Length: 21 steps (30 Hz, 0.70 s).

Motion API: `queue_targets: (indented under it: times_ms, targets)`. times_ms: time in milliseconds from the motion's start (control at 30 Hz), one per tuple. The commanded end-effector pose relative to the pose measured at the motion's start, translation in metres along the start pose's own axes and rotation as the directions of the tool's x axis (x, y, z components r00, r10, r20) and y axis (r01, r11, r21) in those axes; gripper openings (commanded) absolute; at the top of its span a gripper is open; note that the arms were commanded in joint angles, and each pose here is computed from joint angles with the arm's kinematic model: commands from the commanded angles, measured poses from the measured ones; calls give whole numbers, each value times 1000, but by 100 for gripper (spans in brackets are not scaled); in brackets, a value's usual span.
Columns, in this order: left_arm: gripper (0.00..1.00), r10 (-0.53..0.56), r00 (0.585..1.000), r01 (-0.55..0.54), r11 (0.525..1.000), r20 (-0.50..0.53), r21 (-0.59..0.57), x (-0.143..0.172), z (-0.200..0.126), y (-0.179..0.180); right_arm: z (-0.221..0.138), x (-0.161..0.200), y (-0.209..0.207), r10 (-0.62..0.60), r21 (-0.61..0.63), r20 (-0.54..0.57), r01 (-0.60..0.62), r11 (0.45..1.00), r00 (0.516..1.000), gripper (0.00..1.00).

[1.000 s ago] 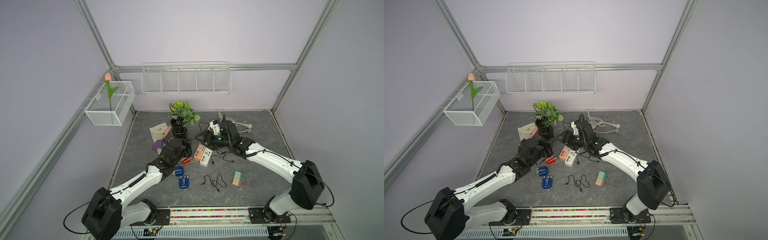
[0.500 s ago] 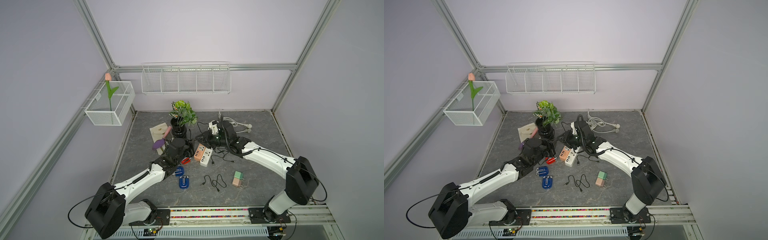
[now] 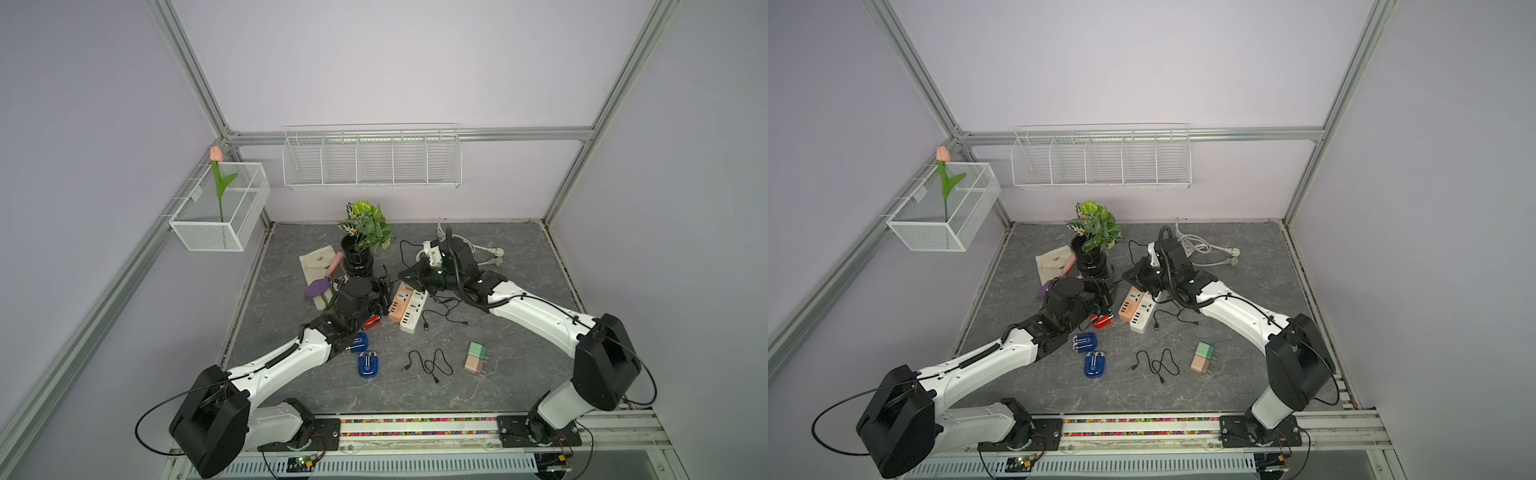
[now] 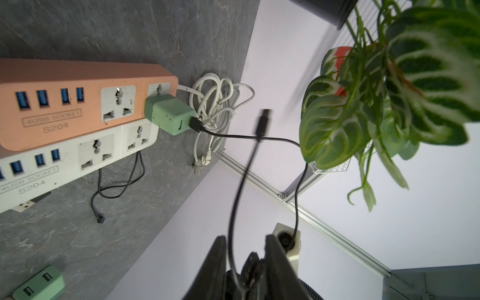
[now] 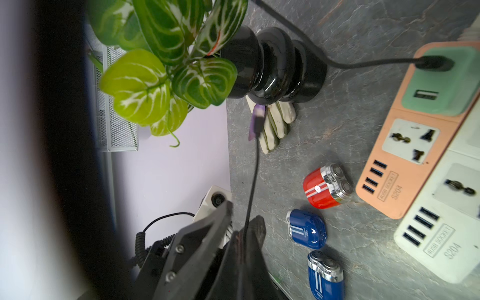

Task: Charge the electric shaver
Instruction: Pick up the charging cable from the center of the board.

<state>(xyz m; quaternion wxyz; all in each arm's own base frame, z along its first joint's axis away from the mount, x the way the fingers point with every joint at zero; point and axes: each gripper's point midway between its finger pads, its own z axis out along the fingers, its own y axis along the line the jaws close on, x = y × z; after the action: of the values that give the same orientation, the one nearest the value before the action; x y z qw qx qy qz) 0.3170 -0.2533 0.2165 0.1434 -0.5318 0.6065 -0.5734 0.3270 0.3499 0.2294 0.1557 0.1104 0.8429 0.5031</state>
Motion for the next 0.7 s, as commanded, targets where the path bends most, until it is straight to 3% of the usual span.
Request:
queue_targets:
  times_ms: [0,167,367,533,667]
  targets:
    - [51,-48,998,48,999,32,-11,-8,-16,2,-28,4,2,-54,3,-22,54,999,998,7]
    - [67,44,994,-39,998,101,-48,-40,-39,3,-48,19,2,-130,-33,-107,127,991,986,6]
    - [72,117,993,-116,982,2,-148,-37,-35,10,-58,28,1,-177,-79,-151,166,983,973,7]
    - [74,36,988,-65,979,-153,-191,-11,-12,22,-61,25,7,-182,-124,-140,166,978,973,6]
    - [73,22,987,-49,985,-158,-168,-8,0,13,-58,26,9,-165,-144,-154,143,979,974,7]
